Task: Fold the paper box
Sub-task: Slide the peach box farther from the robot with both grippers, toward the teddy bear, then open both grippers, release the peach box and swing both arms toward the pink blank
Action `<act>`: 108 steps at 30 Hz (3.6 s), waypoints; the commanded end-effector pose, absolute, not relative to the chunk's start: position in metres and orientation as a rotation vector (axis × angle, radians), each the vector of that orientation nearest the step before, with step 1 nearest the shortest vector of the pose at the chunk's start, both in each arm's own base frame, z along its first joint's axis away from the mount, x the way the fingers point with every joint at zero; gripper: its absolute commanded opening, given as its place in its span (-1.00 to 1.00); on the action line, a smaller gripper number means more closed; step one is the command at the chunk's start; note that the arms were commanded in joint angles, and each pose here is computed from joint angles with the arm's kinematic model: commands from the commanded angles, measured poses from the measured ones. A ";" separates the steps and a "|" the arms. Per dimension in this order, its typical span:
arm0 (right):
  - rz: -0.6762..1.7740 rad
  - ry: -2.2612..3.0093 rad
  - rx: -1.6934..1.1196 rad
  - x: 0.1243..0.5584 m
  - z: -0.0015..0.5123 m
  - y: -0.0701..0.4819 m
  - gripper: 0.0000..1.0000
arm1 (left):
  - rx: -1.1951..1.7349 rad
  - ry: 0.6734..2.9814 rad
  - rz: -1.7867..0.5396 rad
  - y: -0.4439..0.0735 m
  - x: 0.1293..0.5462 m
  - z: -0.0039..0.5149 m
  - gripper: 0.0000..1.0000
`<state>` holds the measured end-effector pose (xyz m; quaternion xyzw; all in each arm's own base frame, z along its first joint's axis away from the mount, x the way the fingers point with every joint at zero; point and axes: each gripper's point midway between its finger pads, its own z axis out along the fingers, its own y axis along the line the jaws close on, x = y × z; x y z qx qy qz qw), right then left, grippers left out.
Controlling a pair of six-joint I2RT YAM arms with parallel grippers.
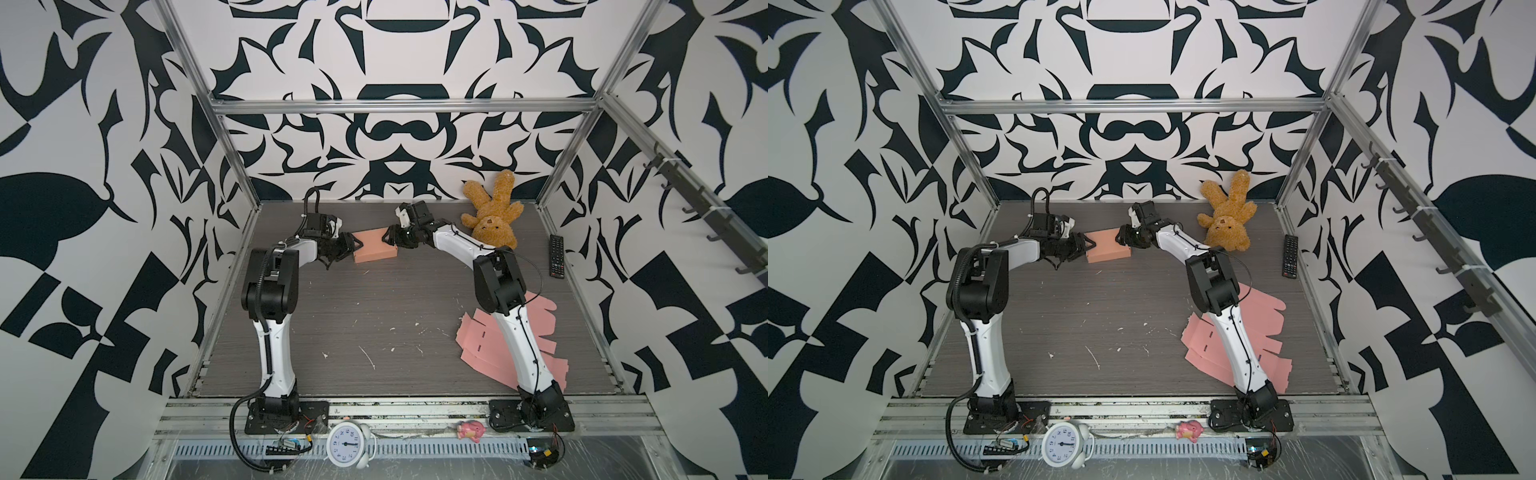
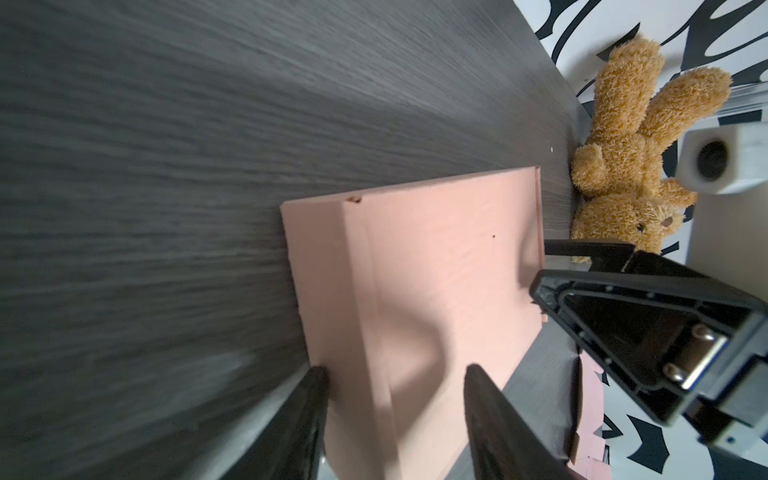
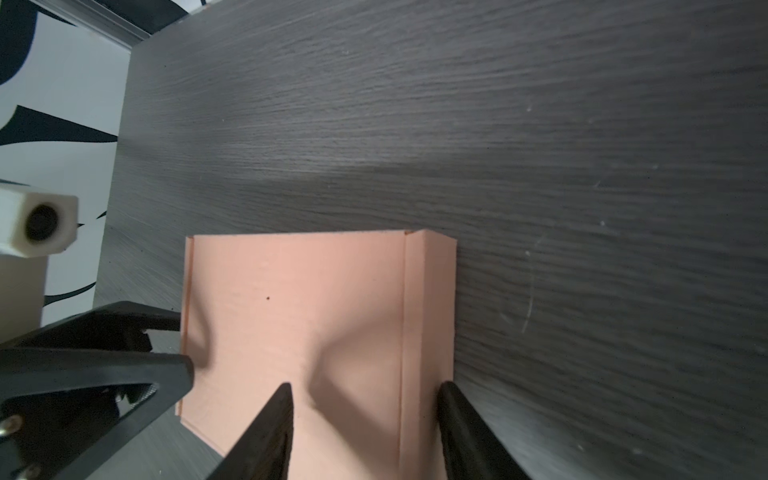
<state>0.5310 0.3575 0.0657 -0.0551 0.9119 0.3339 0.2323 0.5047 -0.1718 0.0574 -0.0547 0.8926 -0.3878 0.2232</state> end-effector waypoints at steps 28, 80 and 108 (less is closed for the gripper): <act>1.158 2.393 -0.163 0.535 0.091 0.378 0.47 | -0.124 2.387 -1.133 -0.182 0.541 0.057 0.30; 0.891 2.429 -0.284 0.325 0.133 0.261 0.99 | 0.144 2.486 -1.324 -0.283 0.290 0.116 0.72; 0.637 2.292 0.036 0.251 0.176 0.116 1.00 | 0.492 2.570 -1.527 -0.450 0.214 0.083 0.19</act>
